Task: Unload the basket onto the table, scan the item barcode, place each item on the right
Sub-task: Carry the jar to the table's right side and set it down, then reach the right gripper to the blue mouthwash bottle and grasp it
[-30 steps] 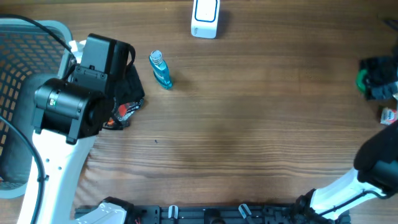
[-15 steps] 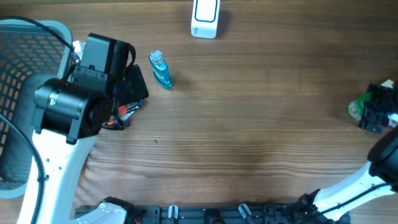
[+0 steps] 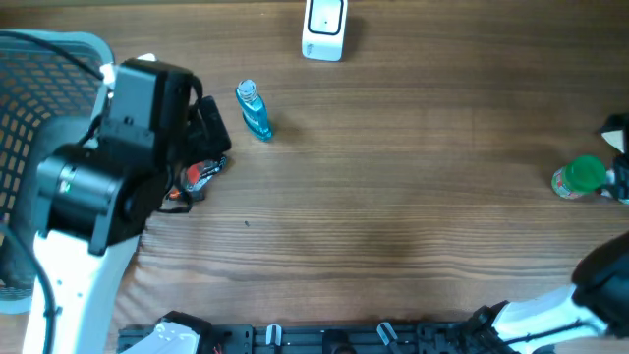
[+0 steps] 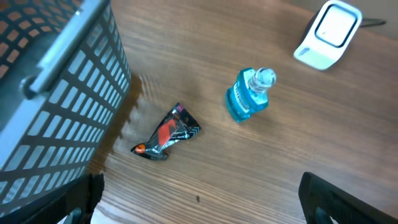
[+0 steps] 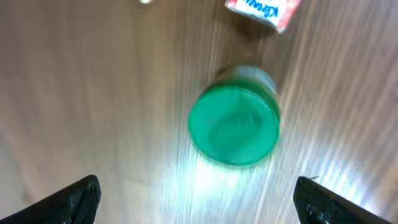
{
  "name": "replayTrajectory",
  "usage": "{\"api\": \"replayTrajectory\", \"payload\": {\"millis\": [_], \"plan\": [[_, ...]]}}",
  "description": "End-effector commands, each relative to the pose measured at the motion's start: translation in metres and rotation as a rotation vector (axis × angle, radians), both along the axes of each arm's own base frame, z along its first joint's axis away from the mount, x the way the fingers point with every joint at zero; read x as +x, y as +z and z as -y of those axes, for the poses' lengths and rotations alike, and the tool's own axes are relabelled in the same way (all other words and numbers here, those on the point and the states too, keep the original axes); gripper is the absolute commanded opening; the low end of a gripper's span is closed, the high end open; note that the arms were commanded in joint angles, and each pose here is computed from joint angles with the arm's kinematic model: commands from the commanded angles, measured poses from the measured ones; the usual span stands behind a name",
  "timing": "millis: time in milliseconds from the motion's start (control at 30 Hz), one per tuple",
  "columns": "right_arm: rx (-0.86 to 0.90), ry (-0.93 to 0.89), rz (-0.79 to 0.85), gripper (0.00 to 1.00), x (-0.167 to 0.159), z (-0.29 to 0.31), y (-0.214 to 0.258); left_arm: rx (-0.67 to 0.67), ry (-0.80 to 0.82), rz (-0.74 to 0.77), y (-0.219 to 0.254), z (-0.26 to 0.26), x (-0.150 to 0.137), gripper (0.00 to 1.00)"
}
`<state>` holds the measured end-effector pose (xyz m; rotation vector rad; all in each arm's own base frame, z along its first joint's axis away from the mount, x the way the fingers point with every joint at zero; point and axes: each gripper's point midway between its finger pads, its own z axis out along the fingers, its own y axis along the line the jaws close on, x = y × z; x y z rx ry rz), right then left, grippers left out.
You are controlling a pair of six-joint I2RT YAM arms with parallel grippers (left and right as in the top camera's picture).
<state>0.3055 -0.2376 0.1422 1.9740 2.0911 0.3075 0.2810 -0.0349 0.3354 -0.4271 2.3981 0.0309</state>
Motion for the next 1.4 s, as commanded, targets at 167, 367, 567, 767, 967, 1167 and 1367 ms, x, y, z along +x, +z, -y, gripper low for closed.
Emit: {"api": "replayTrajectory", "payload": {"millis": [167, 367, 567, 767, 967, 1167, 1367], "plan": [[-0.09, 0.428, 0.01, 1.0, 0.047, -0.129, 0.036, -0.01, 0.09, 0.281, 0.064, -0.033, -0.035, 1.0], [-0.278, 1.256, 0.238, 1.0, 0.132, -0.343, 0.04, 0.074, 0.351, 0.492, 0.112, -0.09, -0.077, 1.0], [-0.374, 1.655, 0.419, 1.0, 0.147, -0.496, 0.024, 0.151, 0.494, 0.538, 0.122, -0.114, -0.089, 1.0], [-0.64, 1.853, 0.544, 1.0, 0.151, -0.568, 0.012, 0.154, 0.559, 0.568, 0.126, -0.125, -0.104, 1.0], [-0.659, 1.89, 0.667, 1.0, 0.142, -0.605, 0.027, 0.191, 0.549, 0.515, 0.117, -0.127, -0.11, 1.0], [-0.613, 1.966, 0.65, 1.0, 0.131, -0.627, -0.007, 0.192, 0.548, 0.513, 0.116, -0.127, -0.11, 1.0], [-0.645, 2.006, 0.725, 1.0, 0.128, -0.65, -0.007, 0.192, 0.548, 0.513, 0.116, -0.127, -0.11, 1.0]]}}
